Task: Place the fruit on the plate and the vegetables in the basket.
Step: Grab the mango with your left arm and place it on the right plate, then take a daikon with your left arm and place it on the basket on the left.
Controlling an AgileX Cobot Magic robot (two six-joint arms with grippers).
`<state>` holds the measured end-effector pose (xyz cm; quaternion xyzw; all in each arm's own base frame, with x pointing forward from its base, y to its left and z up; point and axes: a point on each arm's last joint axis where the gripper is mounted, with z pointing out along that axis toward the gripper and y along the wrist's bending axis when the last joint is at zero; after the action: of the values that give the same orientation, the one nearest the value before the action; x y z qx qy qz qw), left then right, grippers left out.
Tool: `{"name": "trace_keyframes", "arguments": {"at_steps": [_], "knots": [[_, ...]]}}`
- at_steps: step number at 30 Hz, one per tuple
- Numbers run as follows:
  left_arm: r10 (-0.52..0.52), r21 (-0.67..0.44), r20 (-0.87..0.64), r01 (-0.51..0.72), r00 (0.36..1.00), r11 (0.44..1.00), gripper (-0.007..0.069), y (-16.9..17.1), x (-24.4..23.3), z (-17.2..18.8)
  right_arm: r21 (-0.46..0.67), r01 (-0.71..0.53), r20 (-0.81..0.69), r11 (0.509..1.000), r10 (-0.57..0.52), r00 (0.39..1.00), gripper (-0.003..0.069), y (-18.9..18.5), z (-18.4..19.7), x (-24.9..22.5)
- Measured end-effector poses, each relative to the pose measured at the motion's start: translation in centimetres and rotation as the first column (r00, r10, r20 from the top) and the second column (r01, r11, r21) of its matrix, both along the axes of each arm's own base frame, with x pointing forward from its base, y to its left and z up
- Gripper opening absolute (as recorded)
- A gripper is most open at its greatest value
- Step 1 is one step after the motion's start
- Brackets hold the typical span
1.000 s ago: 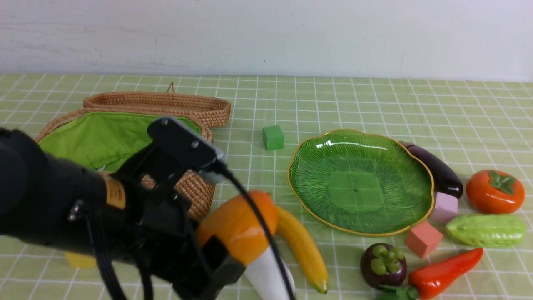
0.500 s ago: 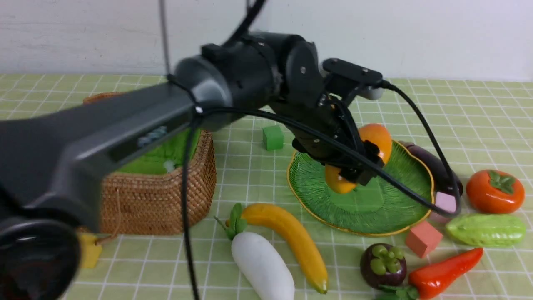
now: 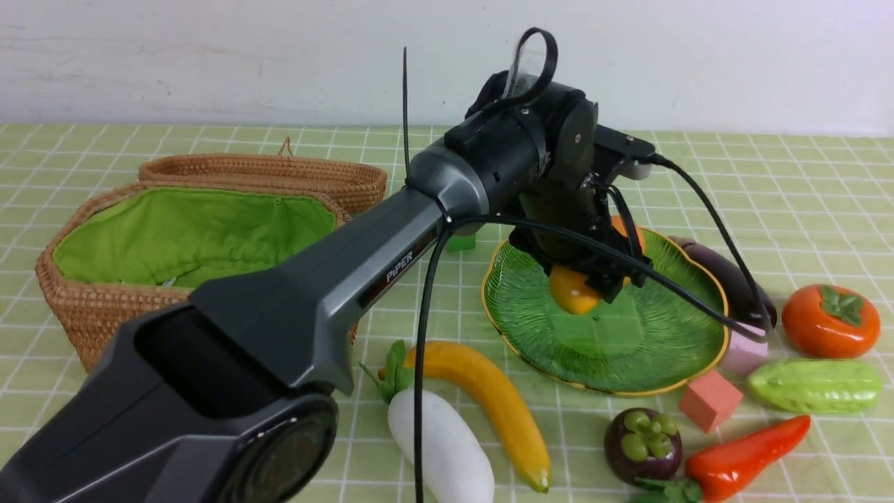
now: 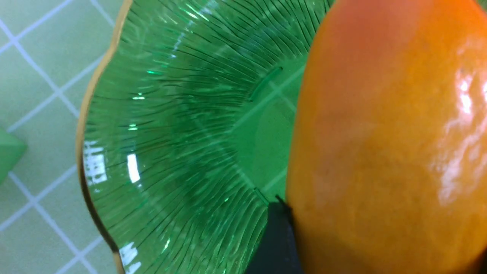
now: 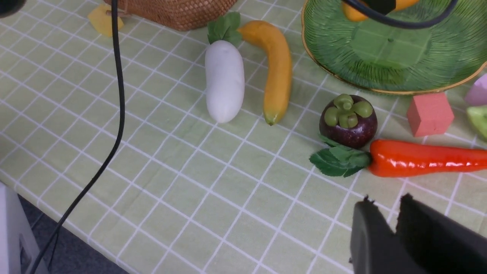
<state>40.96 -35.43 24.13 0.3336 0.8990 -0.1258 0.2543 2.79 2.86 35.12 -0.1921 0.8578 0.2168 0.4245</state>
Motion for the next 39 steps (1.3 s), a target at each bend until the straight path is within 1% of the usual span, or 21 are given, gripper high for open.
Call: {"name": "trace_keyframes", "arguments": {"at_steps": [3, 5, 8, 10, 12, 14, 16, 18, 19, 20, 21, 25, 28, 29, 30, 31, 32, 34, 36, 37, 39], "knots": [[0.007, 0.004, -0.012, -0.007, 1.000, 1.000, 0.0650, 0.1, -0.1, -0.4, 0.000, 0.000, 0.000, 1.000, 0.000, 1.000, 0.0119, 0.0, 0.0, 0.0], [0.009, 0.010, -0.020, -0.008, 1.000, 1.000, 0.0664, 0.3, -0.3, -0.5, 0.000, 0.000, 0.000, 1.000, 0.000, 1.000, 0.0120, 0.0, 0.0, 0.0], [0.009, 0.016, -0.027, -0.008, 1.000, 1.000, 0.0650, 0.8, -0.9, 0.4, 0.000, 0.000, 0.000, 1.000, 0.000, 1.000, 0.0123, 0.0, 0.0, 0.0], [0.009, 0.014, -0.026, -0.009, 1.000, 1.000, 0.0608, 1.4, -1.7, 2.1, -0.004, 0.003, 0.004, 1.000, -0.003, 1.000, 0.0124, 0.0, 0.0, 0.0], [0.021, 0.008, -0.031, -0.021, 0.999, 1.000, 0.0528, 2.3, -2.8, 4.5, -0.010, 0.007, 0.008, 1.000, -0.007, 1.000, 0.0123, -0.1, 0.0, 0.1], [0.051, 0.008, -0.054, -0.050, 0.997, 0.999, 0.0419, 3.6, -4.2, 6.9, -0.014, 0.009, 0.010, 1.000, -0.009, 1.000, 0.0123, -0.1, 0.0, 0.1], [0.080, 0.008, -0.052, -0.080, 0.995, 0.997, 0.0279, 5.1, -5.8, 9.5, -0.014, 0.010, 0.011, 1.000, -0.010, 1.000, 0.0125, -0.1, 0.0, 0.1], [0.110, -0.008, -0.037, -0.111, 0.993, 0.994, 0.0107, 6.8, -7.5, 12.2, -0.015, 0.010, 0.011, 1.000, -0.010, 1.000, 0.0127, -0.1, 0.0, 0.1], [0.112, -0.013, -0.031, -0.113, 0.993, 0.994, 0.0077, 7.1, -7.9, 12.7, -0.015, 0.010, 0.011, 1.000, -0.010, 1.000, 0.0127, -0.1, 0.0, 0.1], [0.125, -0.031, -0.018, -0.126, 0.992, 0.992, 0.0005, 8.1, -9.1, 14.3, -0.017, 0.011, 0.012, 1.000, -0.011, 1.000, 0.0127, -0.2, 0.0, 0.1], [0.136, -0.044, -0.015, -0.137, 0.991, 0.990, -0.0013, 8.9, -9.9, 15.2, -0.019, 0.013, 0.014, 1.000, -0.013, 1.000, 0.0129, -0.2, 0.0, 0.1], [0.195, -0.051, -0.072, -0.198, 0.978, 0.979, -0.0013, 11.4, -13.1, 15.8, -0.034, 0.017, 0.023, 0.999, -0.017, 1.000, 0.0131, -0.3, 0.0, 0.2], [0.242, 0.043, -0.177, -0.238, 0.954, 0.970, -0.0013, 12.4, -15.8, 12.5, -0.042, 0.012, 0.028, 0.999, -0.011, 1.000, 0.0134, -0.3, -0.1, 0.2], [0.258, 0.101, -0.227, -0.241, 0.939, 0.965, -0.0013, 12.3, -16.9, 10.4, -0.044, 0.010, 0.029, 0.999, -0.009, 1.000, 0.0136, -0.3, -0.1, 0.2], [0.265, 0.110, -0.235, -0.245, 0.935, 0.963, -0.0013, 12.4, -17.0, 10.1, -0.044, 0.011, 0.029, 0.999, -0.009, 1.000, 0.0136, -0.3, -0.1, 0.2], [0.282, 0.164, -0.276, -0.244, 0.919, 0.956, -0.0011, 12.1, -18.2, 7.3, -0.046, 0.009, 0.031, 0.999, -0.008, 0.999, 0.0137, -0.3, -0.1, 0.2], [0.284, 0.166, -0.279, -0.246, 0.917, 0.955, -0.0011, 12.1, -18.2, 7.0, -0.047, 0.008, 0.031, 0.999, -0.007, 0.999, 0.0137, -0.3, -0.1, 0.2], [0.325, 0.163, -0.291, -0.288, 0.900, 0.944, 0.0040, 11.3, -18.2, 3.8, -0.051, 0.005, 0.035, 0.999, -0.003, 0.999, 0.0137, -0.3, -0.1, 0.2], [0.358, 0.153, -0.287, -0.326, 0.889, 0.933, 0.0097, 10.9, -17.6, 2.6, -0.056, 0.001, 0.039, 0.998, 0.001, 0.999, 0.0137, -0.3, -0.1, 0.2], [0.406, 0.126, -0.293, -0.385, 0.866, 0.914, 0.0183, 10.4, -16.6, 1.5, -0.063, -0.004, 0.044, 0.998, 0.007, 0.999, 0.0138, -0.3, -0.1, 0.2], [0.473, 0.124, -0.315, -0.459, 0.823, 0.880, 0.0315, 10.2, -15.8, 0.4, -0.064, -0.005, 0.045, 0.998, 0.008, 0.999, 0.0140, -0.3, -0.1, 0.2]]}}
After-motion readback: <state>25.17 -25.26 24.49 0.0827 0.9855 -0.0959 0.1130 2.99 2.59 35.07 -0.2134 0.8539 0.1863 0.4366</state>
